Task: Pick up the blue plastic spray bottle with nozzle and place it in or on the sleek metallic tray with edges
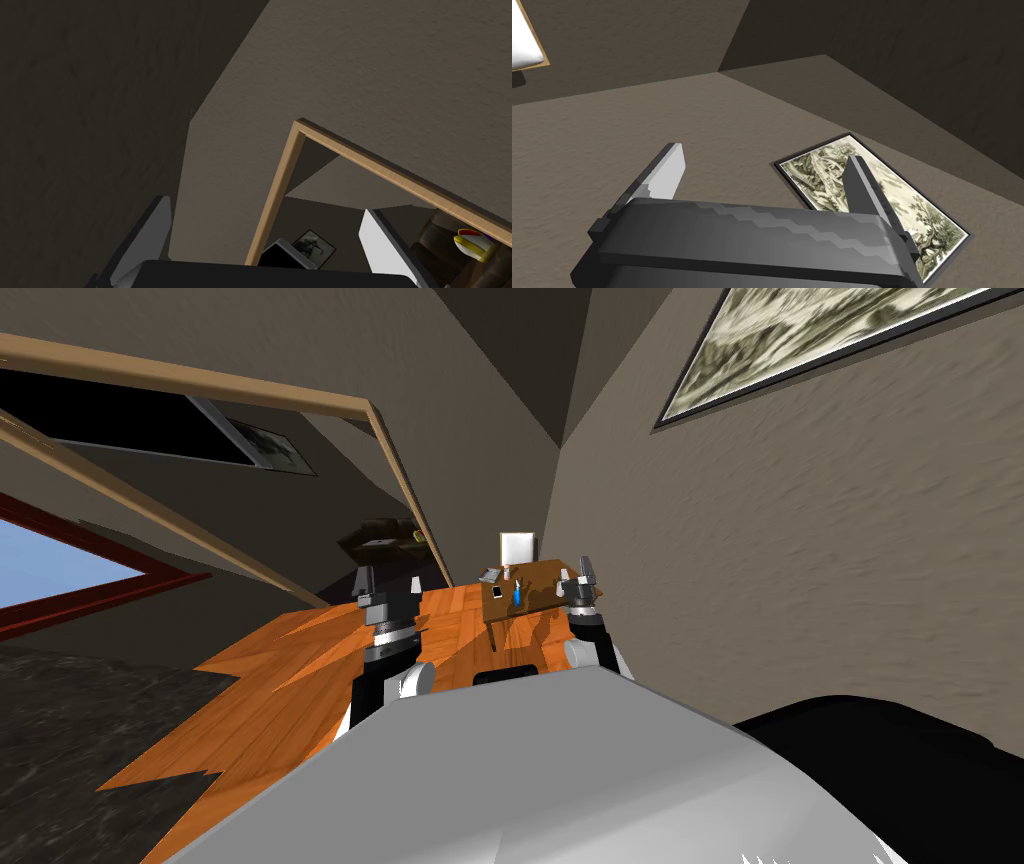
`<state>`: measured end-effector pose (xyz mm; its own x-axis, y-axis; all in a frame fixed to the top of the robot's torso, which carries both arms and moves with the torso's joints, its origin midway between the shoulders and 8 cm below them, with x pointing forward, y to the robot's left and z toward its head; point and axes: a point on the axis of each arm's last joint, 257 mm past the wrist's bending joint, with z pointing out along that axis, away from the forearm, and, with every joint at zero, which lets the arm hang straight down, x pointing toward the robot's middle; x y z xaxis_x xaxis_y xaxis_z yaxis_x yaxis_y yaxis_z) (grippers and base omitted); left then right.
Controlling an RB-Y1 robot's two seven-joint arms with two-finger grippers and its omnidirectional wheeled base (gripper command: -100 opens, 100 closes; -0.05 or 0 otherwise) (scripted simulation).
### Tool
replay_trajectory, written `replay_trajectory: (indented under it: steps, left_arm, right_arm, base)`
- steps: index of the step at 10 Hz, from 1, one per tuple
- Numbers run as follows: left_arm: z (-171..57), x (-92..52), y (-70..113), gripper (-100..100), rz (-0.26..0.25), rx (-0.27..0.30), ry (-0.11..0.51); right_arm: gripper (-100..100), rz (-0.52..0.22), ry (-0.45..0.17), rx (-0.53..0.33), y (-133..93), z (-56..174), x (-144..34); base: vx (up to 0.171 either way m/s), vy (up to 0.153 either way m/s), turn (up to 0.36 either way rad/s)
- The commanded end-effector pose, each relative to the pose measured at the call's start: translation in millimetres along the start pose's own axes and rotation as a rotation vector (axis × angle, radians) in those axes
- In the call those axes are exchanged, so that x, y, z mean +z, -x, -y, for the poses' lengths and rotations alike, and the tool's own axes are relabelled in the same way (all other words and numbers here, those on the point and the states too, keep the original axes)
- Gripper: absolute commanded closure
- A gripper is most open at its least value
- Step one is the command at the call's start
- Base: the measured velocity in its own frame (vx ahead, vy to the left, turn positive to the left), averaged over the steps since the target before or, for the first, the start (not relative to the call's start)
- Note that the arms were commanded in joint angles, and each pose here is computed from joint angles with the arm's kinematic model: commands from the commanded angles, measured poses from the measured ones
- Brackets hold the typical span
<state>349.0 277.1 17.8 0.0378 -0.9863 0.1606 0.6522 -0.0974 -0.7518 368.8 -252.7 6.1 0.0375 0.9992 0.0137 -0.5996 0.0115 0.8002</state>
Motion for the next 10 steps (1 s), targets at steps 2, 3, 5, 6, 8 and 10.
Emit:
replay_trajectory:
  steps: [2,3,5,6,8,10]
  left_arm:
    - [0,0.0,0.0,0,0.000,0.000,0.000]
    - [0,0.0,0.0,0,0.000,0.000,0.000]
    - [0,0.0,0.0,0,0.000,0.000,0.000]
    - [0,0.0,0.0,0,0.000,0.000,0.000]
    - [0,0.0,0.0,0,0.000,0.000,0.000]
    - [0,0.0,0.0,0,0.000,0.000,0.000]
  right_arm:
    - [-100,-0.030,-0.069,0.033,-1,27,-6.9]
    - [-100,-0.033,-0.095,0.049,0,37,-9.8]
    - [-100,-0.032,-0.157,0.090,3,61,-17.5]
    - [-100,-0.028,-0.192,0.114,4,74,-22.4]
    - [-100,-0.013,-0.269,0.171,9,104,-34.4]
    - [-100,0.011,-0.345,0.237,13,132,-47.6]
  base:
    - [-0.020,-0.001,0.066]
    - [-0.043,-0.007,0.093]
    - [-0.039,-0.003,0.053]
    - [-0.041,-0.004,0.084]
    - [-0.040,-0.006,0.083]
    - [-0.045,-0.006,0.090]
